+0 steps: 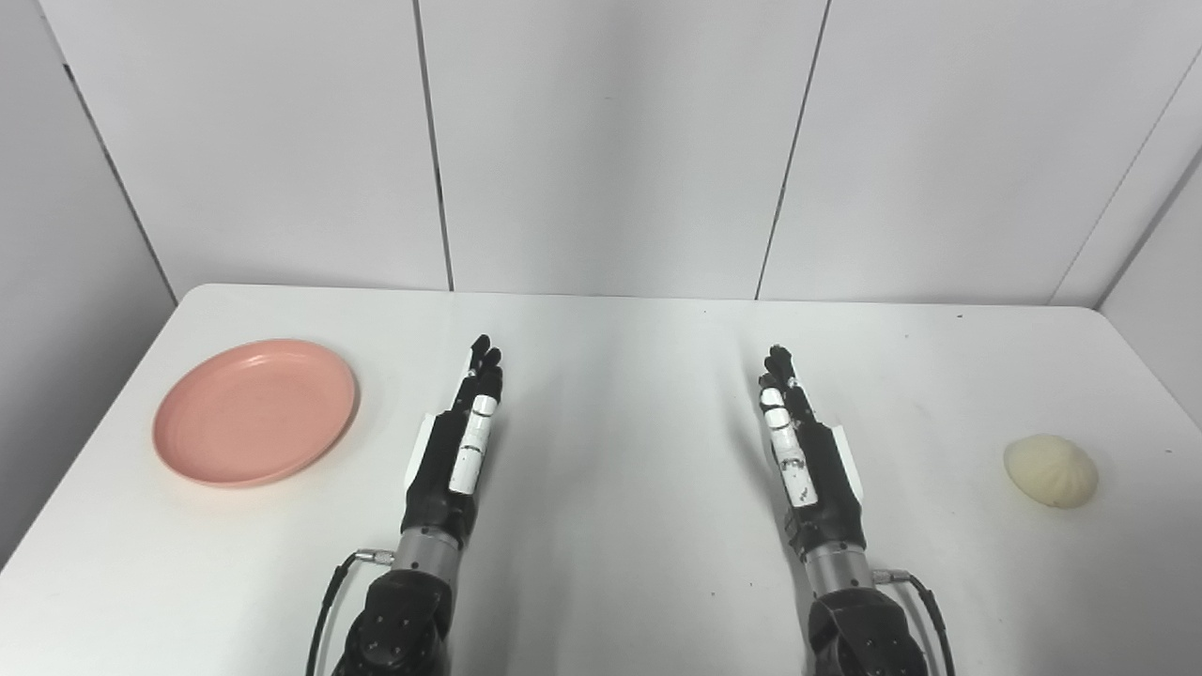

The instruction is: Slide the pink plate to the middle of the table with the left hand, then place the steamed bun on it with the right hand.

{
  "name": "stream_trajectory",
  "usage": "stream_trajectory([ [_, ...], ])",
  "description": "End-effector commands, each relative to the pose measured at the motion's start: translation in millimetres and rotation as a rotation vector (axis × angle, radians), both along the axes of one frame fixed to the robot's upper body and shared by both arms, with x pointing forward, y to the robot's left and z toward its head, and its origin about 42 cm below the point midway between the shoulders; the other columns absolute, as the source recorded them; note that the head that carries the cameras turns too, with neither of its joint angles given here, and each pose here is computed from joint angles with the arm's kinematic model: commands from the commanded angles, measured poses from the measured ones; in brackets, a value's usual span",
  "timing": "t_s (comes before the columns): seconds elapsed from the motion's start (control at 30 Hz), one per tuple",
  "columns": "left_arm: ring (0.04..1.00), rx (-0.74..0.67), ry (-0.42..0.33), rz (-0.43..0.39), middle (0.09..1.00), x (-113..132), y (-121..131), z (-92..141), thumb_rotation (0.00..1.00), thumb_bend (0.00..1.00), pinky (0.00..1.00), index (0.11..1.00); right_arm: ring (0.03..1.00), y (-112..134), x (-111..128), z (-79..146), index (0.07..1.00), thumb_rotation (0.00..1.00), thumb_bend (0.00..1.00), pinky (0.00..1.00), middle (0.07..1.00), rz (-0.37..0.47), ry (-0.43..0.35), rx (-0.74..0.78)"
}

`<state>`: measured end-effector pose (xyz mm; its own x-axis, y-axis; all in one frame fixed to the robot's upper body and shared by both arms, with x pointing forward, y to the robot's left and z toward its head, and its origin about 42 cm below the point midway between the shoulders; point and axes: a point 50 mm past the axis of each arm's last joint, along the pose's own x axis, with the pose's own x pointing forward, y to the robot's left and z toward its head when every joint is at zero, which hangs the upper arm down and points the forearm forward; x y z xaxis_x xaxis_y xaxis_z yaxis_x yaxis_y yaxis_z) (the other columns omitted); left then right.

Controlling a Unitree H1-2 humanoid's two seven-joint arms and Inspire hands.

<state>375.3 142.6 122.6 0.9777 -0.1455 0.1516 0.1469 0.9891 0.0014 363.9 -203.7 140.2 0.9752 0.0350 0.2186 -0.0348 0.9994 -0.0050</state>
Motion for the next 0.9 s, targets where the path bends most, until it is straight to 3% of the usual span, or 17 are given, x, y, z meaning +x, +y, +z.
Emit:
stream_trajectory([
  [0.0,1.0,-0.005,0.056,-0.001,1.0,-10.3,2.8,-18.9,1.0,0.6,1.0,1.0,0.983,1.0,-0.5,2.9,0.969,0.88,0.59,1.0,0.98,0.01,-0.026,0.006],
  [0.87,1.0,0.009,0.053,-0.023,1.0,-9.5,-0.9,-19.1,1.0,0.63,1.0,1.0,0.981,-3.2,-0.2,3.0,0.969,0.9,0.59,1.0,0.978,0.012,-0.024,-0.004],
])
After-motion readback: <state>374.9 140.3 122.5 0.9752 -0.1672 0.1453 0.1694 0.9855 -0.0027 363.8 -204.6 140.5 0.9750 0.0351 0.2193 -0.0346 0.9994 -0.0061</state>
